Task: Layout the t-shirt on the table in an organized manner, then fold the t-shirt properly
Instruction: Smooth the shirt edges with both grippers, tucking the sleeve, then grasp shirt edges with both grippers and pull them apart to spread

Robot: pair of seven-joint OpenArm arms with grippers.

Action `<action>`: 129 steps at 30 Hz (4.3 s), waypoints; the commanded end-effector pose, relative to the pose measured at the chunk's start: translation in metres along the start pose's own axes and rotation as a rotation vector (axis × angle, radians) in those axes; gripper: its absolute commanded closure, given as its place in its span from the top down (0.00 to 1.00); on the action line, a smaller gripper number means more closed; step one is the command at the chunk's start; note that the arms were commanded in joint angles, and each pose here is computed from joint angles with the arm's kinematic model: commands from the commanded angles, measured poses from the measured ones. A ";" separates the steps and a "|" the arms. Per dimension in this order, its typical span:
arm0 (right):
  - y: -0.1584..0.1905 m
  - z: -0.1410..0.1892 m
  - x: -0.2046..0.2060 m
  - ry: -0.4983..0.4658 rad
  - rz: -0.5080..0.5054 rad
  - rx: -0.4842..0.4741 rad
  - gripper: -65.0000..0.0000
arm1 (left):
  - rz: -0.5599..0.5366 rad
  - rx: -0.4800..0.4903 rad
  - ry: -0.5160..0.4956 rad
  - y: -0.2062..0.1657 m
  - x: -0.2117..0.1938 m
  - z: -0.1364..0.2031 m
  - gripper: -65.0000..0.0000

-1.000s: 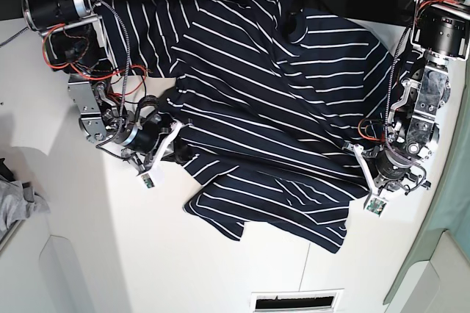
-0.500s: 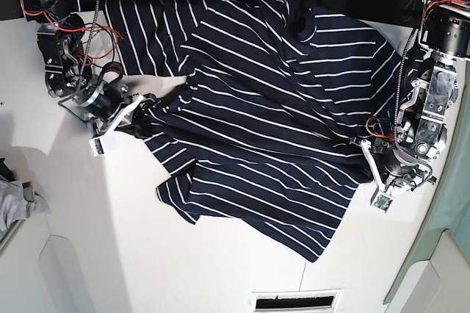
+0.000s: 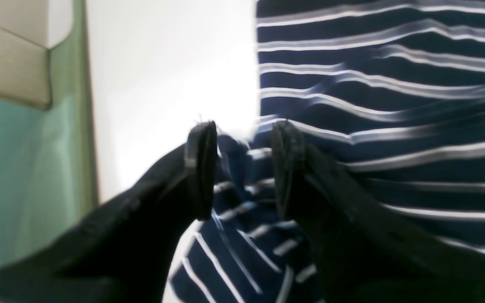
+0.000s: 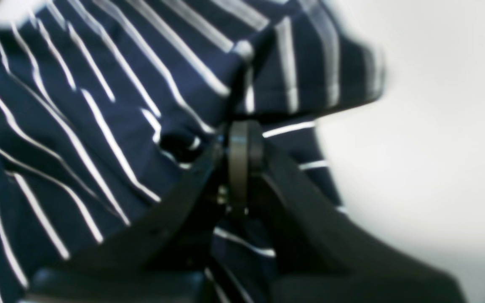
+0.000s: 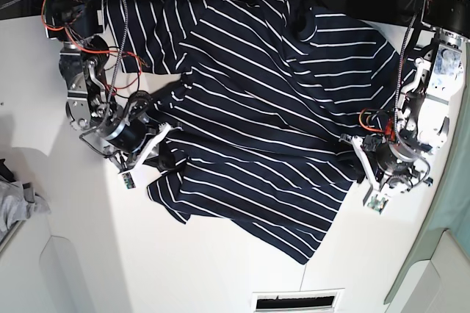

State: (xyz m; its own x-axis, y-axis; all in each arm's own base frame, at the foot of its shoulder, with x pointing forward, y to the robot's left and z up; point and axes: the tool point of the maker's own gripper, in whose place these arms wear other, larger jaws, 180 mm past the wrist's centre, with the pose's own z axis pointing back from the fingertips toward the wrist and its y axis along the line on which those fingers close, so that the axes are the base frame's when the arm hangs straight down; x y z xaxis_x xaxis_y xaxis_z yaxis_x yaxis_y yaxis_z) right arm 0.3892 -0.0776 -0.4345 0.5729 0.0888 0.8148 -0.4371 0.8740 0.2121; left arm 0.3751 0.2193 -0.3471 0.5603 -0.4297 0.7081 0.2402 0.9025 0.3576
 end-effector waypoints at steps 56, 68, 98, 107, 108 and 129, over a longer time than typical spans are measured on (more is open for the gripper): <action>-0.051 0.074 0.059 -0.258 0.010 -0.183 0.21 | -0.056 0.052 0.162 0.032 -0.004 -0.062 0.16; -0.054 -0.009 0.079 -0.169 -0.189 -0.174 0.63 | -0.056 0.025 0.199 0.027 -0.021 -0.050 0.17; -0.017 -0.035 0.052 -0.091 -0.086 0.021 0.00 | -0.120 -0.038 0.263 -0.026 -0.111 0.008 0.00; -0.087 0.029 0.139 -0.253 0.151 -0.125 0.00 | -0.274 -0.307 0.169 -0.068 -0.098 0.011 0.00; -0.095 0.037 0.144 -0.261 0.166 -0.141 0.00 | -0.272 -0.301 0.144 -0.065 -0.089 0.008 0.00; -0.090 0.041 0.112 -0.211 -0.010 -0.106 0.48 | -0.224 -0.174 0.054 -0.035 -0.022 -0.020 0.00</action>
State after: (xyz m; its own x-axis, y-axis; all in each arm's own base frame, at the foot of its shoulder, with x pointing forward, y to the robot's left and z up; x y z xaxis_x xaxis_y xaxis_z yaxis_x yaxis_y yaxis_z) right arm 0.4550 -0.1664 -0.3591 0.4634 0.0028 0.8861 -0.3420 0.9231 0.1760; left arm 0.3612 0.1961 -0.4013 0.5473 -0.6155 0.5671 0.5011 0.7837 0.3669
